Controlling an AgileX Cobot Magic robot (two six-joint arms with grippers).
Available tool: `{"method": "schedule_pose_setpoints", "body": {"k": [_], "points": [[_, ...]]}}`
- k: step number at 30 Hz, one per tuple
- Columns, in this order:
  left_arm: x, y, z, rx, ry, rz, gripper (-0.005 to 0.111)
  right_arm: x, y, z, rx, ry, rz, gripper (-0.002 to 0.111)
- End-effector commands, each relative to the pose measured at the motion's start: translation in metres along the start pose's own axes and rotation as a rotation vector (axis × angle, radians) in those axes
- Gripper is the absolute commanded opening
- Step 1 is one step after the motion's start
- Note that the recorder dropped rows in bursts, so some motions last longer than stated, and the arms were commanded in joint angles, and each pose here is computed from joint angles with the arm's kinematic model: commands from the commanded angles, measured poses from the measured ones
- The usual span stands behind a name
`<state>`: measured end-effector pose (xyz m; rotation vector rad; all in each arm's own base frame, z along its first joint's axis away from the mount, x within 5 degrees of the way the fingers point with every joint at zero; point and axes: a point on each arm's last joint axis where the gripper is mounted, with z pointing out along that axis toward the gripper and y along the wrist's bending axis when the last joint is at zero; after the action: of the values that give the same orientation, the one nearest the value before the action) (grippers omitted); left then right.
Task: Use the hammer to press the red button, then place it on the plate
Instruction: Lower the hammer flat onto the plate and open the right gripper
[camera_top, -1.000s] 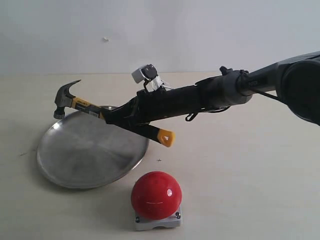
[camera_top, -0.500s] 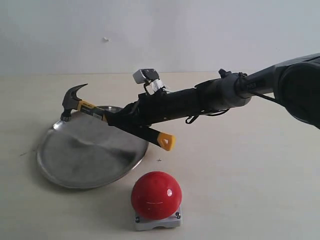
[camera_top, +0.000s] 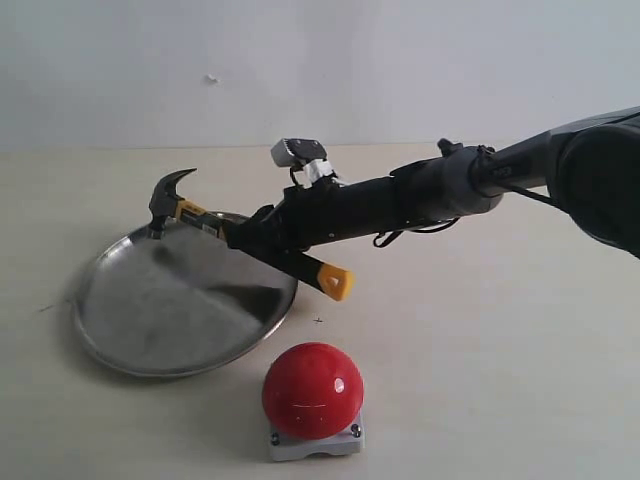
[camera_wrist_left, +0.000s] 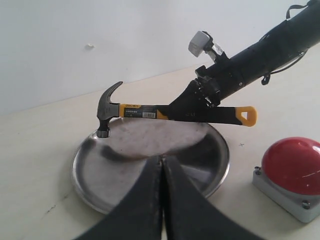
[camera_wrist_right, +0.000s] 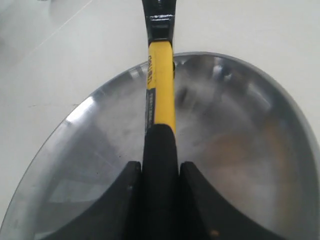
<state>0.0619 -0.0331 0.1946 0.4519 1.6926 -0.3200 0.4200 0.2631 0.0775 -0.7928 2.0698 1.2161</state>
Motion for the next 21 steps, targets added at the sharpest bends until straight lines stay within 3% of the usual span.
{"method": "schedule_pose_setpoints", "body": {"k": [1, 5, 13, 21], "points": [[-0.0001, 0.0001, -0.0003, -0.001, -0.002, -0.003, 0.0, -0.0166, 0.0098, -0.0035, -0.05, -0.066, 0.004, 0.0], [-0.0001, 0.0001, -0.0003, -0.001, -0.002, -0.003, 0.0, -0.0163, 0.0041, -0.0033, 0.012, -0.062, 0.006, 0.0], [-0.0001, 0.0001, -0.0003, -0.001, -0.002, -0.003, 0.0, -0.0162, 0.0036, -0.0034, 0.017, -0.062, 0.006, 0.001], [-0.0001, 0.0001, -0.0003, -0.001, -0.002, -0.003, 0.0, -0.0162, 0.0036, -0.0034, 0.017, -0.062, 0.006, 0.027]]}}
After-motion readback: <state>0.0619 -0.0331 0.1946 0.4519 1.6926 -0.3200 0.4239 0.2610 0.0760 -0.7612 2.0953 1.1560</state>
